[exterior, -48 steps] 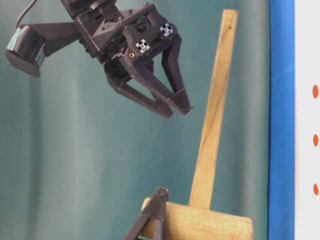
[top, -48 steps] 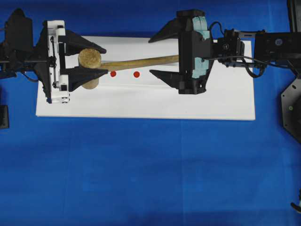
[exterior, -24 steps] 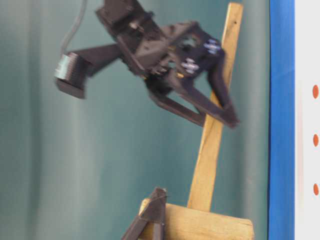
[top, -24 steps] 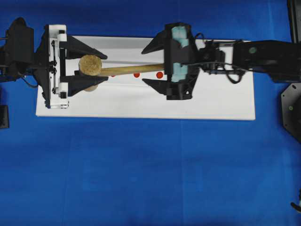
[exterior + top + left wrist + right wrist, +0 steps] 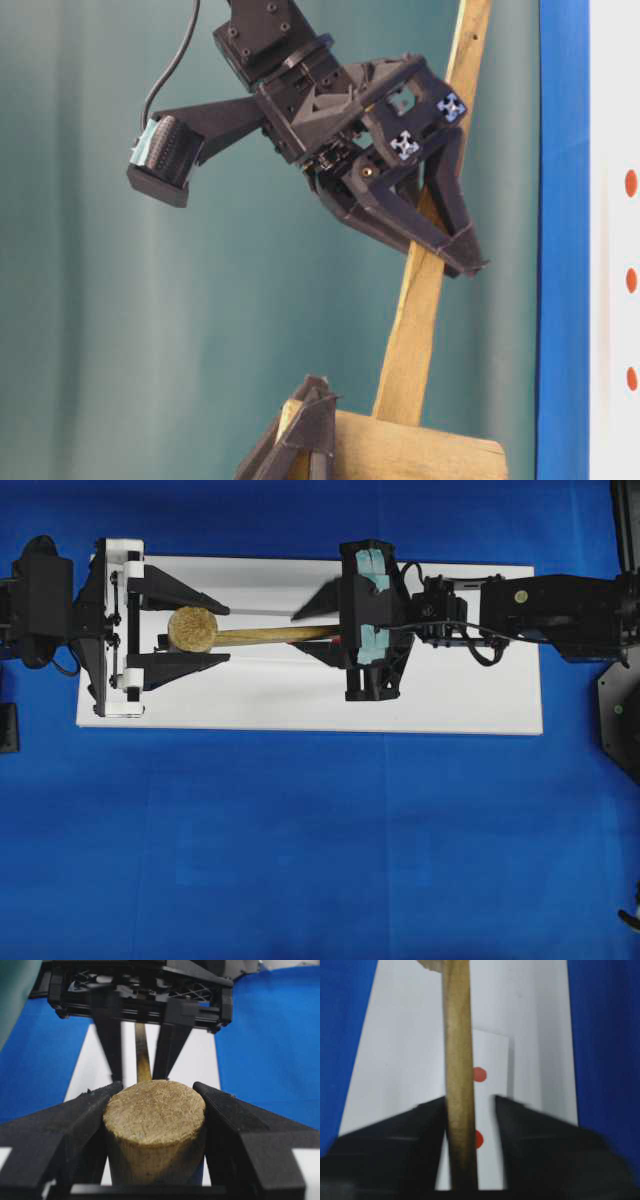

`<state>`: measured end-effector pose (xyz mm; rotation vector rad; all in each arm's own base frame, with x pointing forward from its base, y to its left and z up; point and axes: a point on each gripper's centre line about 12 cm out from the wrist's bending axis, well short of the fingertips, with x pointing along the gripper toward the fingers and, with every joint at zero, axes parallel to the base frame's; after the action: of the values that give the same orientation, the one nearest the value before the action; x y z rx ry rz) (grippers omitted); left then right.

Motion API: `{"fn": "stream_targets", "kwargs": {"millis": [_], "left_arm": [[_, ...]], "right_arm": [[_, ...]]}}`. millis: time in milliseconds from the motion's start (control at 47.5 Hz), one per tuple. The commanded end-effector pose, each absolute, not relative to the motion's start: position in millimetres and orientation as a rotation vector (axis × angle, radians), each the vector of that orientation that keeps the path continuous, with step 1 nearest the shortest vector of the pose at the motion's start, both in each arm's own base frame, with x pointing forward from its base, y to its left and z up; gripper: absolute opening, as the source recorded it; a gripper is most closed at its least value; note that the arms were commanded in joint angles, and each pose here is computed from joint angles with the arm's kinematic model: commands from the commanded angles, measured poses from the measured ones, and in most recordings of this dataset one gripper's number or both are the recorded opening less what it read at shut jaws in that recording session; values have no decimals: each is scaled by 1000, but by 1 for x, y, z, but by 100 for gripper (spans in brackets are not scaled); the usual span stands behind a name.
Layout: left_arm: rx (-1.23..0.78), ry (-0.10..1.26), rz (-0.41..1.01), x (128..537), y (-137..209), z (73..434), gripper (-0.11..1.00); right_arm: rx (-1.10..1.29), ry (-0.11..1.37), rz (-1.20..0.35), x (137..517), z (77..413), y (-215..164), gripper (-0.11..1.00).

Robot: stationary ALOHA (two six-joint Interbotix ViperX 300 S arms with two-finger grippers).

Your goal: Hit the mark with a hammer.

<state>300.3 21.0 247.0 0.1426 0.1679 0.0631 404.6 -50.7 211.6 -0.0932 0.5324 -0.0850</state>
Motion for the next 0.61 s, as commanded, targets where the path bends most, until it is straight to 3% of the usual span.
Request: {"fn": "stream_targets", "kwargs": {"millis": [0, 84, 589], "left_arm": [[155, 111, 61, 303, 20, 265, 47], [157, 108, 61, 303, 20, 266, 47], [125, 103, 65, 299, 20, 266, 47]], "right_arm": [[-93, 501, -83, 405, 221, -49, 13], [-94, 497, -81, 406, 222, -48, 2], [-50, 479, -90, 402, 224, -47, 2]]}}
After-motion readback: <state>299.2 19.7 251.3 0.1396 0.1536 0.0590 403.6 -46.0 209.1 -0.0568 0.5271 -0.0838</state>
